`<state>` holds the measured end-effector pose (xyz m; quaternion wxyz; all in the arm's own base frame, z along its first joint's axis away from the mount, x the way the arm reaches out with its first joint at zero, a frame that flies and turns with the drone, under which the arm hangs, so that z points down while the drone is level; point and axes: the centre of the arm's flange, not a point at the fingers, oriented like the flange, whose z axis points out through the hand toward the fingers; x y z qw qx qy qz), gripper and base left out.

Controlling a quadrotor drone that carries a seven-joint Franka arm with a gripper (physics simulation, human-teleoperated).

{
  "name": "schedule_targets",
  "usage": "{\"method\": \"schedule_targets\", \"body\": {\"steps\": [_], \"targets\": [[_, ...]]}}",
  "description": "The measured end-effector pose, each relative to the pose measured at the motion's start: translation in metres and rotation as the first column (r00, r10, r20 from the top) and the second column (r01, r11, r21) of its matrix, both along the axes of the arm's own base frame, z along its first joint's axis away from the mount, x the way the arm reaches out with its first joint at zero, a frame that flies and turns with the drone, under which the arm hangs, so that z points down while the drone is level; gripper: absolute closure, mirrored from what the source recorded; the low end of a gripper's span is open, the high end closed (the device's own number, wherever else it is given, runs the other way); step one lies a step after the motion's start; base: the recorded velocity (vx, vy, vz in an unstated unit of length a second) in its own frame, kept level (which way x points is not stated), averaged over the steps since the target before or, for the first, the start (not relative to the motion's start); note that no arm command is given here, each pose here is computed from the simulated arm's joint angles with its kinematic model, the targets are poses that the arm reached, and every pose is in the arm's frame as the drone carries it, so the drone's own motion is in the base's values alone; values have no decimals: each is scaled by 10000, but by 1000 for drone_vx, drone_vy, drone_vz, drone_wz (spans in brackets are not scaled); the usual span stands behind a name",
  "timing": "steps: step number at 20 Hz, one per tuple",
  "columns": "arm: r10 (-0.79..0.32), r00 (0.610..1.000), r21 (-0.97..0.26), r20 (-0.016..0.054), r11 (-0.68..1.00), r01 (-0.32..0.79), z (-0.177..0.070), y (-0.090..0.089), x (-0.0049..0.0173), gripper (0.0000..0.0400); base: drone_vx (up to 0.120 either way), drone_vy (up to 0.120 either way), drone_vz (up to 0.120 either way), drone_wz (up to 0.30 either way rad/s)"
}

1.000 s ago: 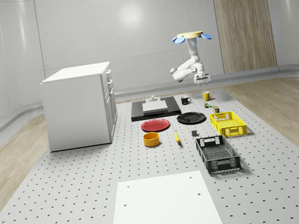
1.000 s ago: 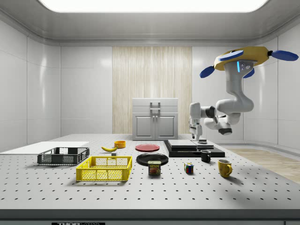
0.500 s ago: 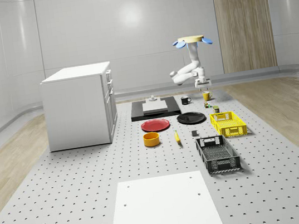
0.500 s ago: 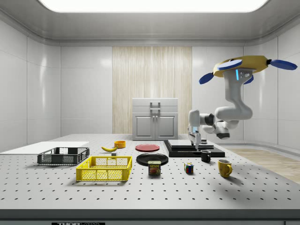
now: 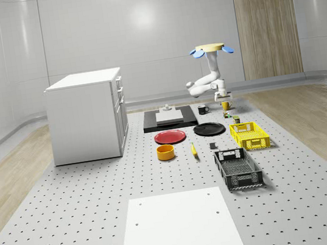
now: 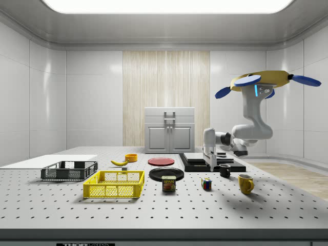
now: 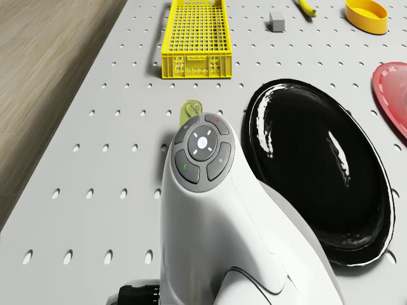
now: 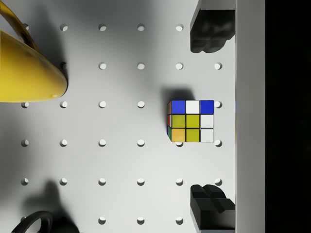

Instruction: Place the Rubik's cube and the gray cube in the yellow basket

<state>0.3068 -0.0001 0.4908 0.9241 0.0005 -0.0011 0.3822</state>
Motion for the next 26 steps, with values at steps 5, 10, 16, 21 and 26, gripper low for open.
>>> {"method": "schedule_targets", "body": {"steps": [5,10,16,21,26], "targets": [[1,10000,-3,0,10000,-1,0,0,0,0,88,0,-120,0],[2,10000,-4,-1,10000,-2,0,0,0,0,0,0,-120,0],[3,10000,-4,-1,10000,-3,0,0,0,0,0,-27,-73,0],[3,10000,-4,-1,10000,-3,0,0,0,0,0,8,0,0],[4,10000,-4,-1,10000,-4,47,0,0,0,0,8,0,0]]}}
